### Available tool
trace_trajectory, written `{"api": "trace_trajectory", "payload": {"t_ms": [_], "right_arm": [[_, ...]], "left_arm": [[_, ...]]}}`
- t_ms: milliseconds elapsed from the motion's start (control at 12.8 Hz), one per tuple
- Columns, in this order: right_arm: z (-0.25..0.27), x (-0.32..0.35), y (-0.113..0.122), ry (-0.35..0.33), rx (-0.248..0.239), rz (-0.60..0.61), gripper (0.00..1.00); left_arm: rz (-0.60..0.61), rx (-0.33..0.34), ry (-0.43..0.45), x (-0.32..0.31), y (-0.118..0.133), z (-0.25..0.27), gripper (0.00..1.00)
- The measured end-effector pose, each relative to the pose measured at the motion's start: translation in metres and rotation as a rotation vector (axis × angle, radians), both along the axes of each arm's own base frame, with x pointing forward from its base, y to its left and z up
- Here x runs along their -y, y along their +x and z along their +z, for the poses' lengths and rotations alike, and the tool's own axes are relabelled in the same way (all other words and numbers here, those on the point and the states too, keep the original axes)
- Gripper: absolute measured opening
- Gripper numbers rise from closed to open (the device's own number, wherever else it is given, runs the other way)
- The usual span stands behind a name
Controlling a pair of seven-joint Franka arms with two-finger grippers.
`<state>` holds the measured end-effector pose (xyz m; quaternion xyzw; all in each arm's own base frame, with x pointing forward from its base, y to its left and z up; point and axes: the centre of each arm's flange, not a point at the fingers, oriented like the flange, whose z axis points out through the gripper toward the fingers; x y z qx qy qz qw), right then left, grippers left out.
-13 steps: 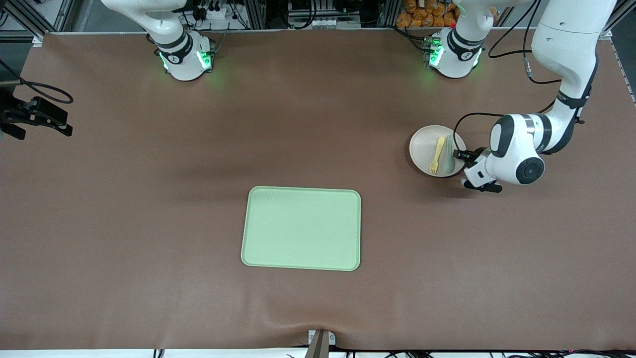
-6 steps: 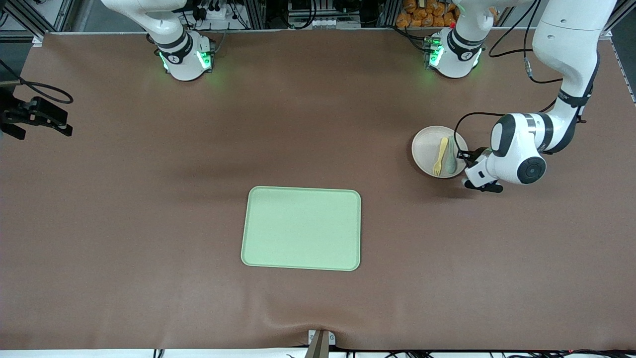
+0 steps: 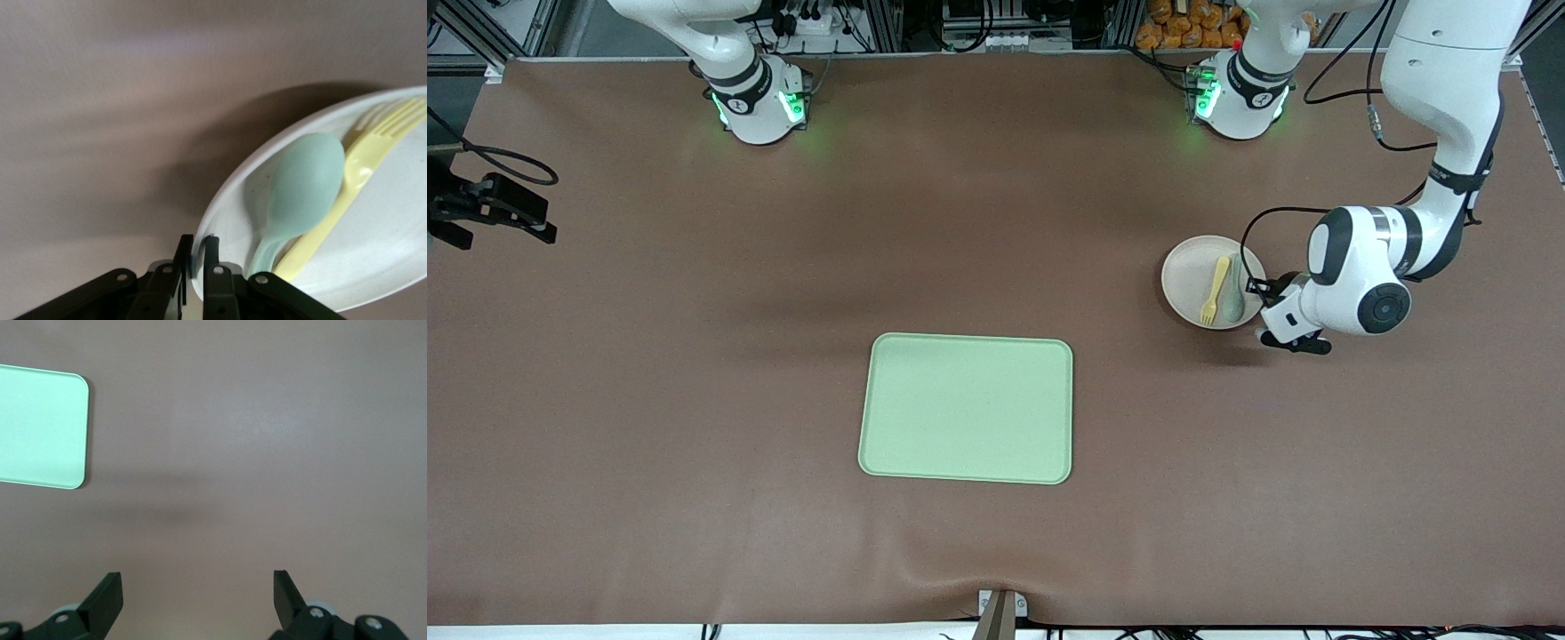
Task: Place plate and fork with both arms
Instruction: 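Lower the left gripper and pinch the white plate's rim, then carry the plate with the left gripper onto the green tray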
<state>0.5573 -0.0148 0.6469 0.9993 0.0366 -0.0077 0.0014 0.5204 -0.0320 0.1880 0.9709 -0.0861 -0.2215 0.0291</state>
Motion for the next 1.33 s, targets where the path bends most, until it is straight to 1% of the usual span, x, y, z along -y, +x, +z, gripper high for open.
{"api": "trace_trajectory", "payload": {"t_ms": [78, 312, 702, 858, 1091, 1325], "right_arm": [[0.0, 0.0, 0.0, 0.0, 0.0, 0.0, 1.0], [0.0, 0.0, 0.0, 0.0, 0.0, 0.0, 1.0], [0.0, 0.0, 0.0, 0.0, 0.0, 0.0, 1.0], [0.0, 0.0, 0.0, 0.0, 0.0, 0.0, 1.0], [0.0, 0.0, 0.0, 0.0, 0.0, 0.0, 1.0], [0.0, 0.0, 0.0, 0.0, -0.001, 0.0, 1.0]], "left_arm": [[-0.001, 0.006, -0.001, 0.0, 0.007, 0.007, 0.05], [0.003, 0.04, -0.006, 0.002, 0.031, 0.032, 0.05], [0.079, 0.069, -0.078, 0.014, 0.058, 0.063, 0.05], [0.099, 0.086, -0.111, 0.034, 0.07, 0.069, 0.05], [0.102, 0.116, -0.121, 0.076, 0.093, 0.074, 0.05], [0.111, 0.137, -0.179, 0.131, 0.115, 0.075, 0.05]]}}
